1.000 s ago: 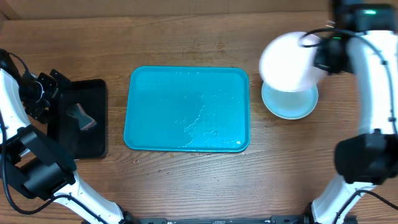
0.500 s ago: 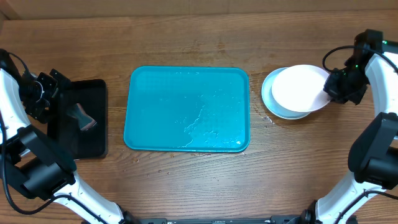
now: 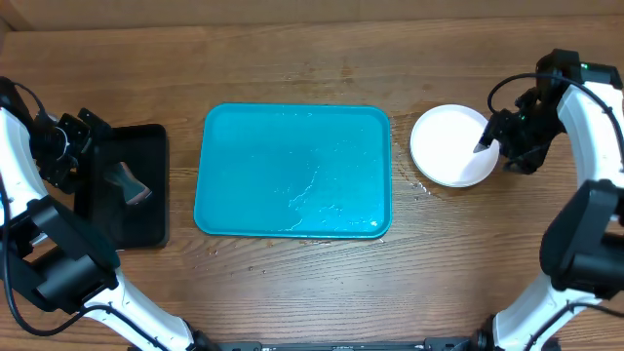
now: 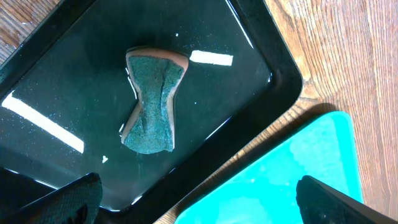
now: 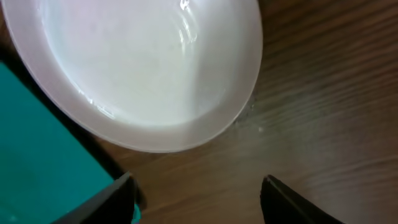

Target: Clean dirty plates on tray and stack at the side

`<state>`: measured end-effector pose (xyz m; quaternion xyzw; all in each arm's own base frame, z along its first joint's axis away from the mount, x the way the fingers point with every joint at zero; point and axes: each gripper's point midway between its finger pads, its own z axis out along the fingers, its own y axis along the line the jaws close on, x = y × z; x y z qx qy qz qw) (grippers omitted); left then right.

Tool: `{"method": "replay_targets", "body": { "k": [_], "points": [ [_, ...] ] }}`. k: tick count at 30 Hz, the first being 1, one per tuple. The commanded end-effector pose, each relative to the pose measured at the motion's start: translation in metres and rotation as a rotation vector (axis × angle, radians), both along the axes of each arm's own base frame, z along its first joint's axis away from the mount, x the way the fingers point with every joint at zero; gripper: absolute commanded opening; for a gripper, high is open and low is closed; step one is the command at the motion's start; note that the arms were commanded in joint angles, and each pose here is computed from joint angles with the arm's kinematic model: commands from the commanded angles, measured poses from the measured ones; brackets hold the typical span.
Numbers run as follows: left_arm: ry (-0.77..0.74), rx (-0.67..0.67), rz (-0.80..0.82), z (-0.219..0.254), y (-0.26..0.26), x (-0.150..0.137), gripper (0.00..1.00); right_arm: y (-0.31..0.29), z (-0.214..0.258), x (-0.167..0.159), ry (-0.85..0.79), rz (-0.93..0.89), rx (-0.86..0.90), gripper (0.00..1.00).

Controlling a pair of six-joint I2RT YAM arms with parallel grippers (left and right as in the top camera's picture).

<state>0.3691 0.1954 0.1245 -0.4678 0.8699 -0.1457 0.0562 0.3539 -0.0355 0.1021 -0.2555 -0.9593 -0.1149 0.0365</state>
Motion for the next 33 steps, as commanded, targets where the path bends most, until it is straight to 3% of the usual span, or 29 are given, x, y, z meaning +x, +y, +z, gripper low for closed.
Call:
{"method": "replay_targets", "body": {
  "k": [1,2,3,15,22,33],
  "points": [
    [-0.032,0.023,-0.011,0.011,0.001,0.004,1.0,0.017,0.064,-0.017,-0.138,0.048,-0.004,0.83],
    [-0.033,0.023,-0.011,0.011,0.001,0.004,1.0,0.02,0.076,-0.025,-0.153,0.057,-0.013,0.98],
    [-0.033,0.023,-0.011,0.011,0.001,0.004,1.0,0.022,0.087,-0.033,-0.171,0.066,-0.027,1.0],
    [-0.033,0.023,-0.011,0.011,0.001,0.004,1.0,0.083,0.19,-0.145,-0.431,0.263,-0.037,1.0],
    [-0.033,0.023,-0.011,0.011,0.001,0.004,1.0,0.092,0.21,-0.165,-0.536,0.279,0.007,1.0],
    [-0.033,0.023,-0.011,0.011,0.001,0.004,1.0,0.094,0.199,-0.175,-0.54,0.367,0.002,1.0]
  ]
}}
